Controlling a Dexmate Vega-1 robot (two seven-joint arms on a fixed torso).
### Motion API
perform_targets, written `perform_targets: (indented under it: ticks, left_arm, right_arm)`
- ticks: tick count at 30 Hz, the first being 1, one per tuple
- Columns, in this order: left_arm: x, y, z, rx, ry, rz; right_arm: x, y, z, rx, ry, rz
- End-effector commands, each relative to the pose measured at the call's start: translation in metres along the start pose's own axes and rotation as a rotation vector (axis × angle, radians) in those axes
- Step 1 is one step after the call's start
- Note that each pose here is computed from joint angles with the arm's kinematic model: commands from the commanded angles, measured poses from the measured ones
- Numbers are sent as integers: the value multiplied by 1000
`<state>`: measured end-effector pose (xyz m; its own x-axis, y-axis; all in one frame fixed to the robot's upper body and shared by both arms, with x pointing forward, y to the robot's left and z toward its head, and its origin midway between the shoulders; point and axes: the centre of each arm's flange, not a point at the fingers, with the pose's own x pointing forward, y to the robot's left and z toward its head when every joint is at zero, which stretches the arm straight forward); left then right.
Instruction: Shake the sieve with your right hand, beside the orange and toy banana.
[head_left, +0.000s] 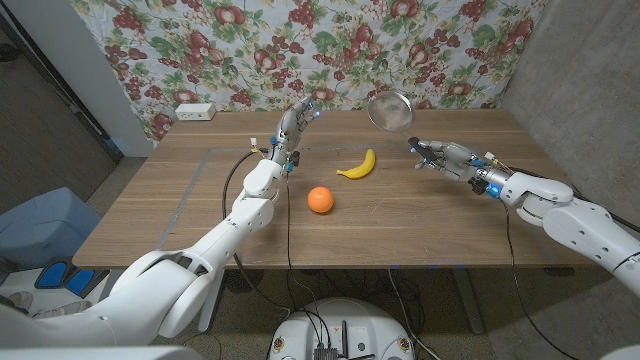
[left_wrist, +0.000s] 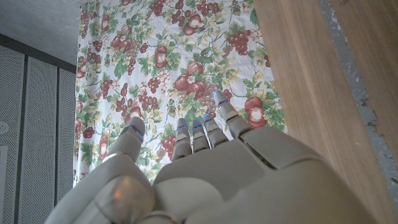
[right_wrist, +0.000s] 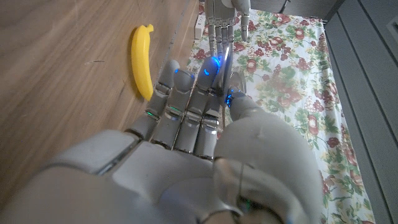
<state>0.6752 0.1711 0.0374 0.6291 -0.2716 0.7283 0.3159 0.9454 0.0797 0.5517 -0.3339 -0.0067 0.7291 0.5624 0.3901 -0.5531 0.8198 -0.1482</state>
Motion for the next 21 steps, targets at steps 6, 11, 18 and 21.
perform_targets:
  ticks: [6, 11, 18, 21]
  left_arm:
    - [0, 1, 1, 2, -5, -5]
    - [0, 2, 1, 5, -12, -4]
    - [-1, 3, 2, 14, -22, 39]
    - [-1, 4, 1, 3, -23, 45]
  right_arm:
    - [-7, 4, 2, 17, -160, 4]
    - [-5, 3, 2, 19, -151, 2]
    - [-4, 3, 3, 17, -145, -1]
    - [-4, 3, 4, 7, -126, -9]
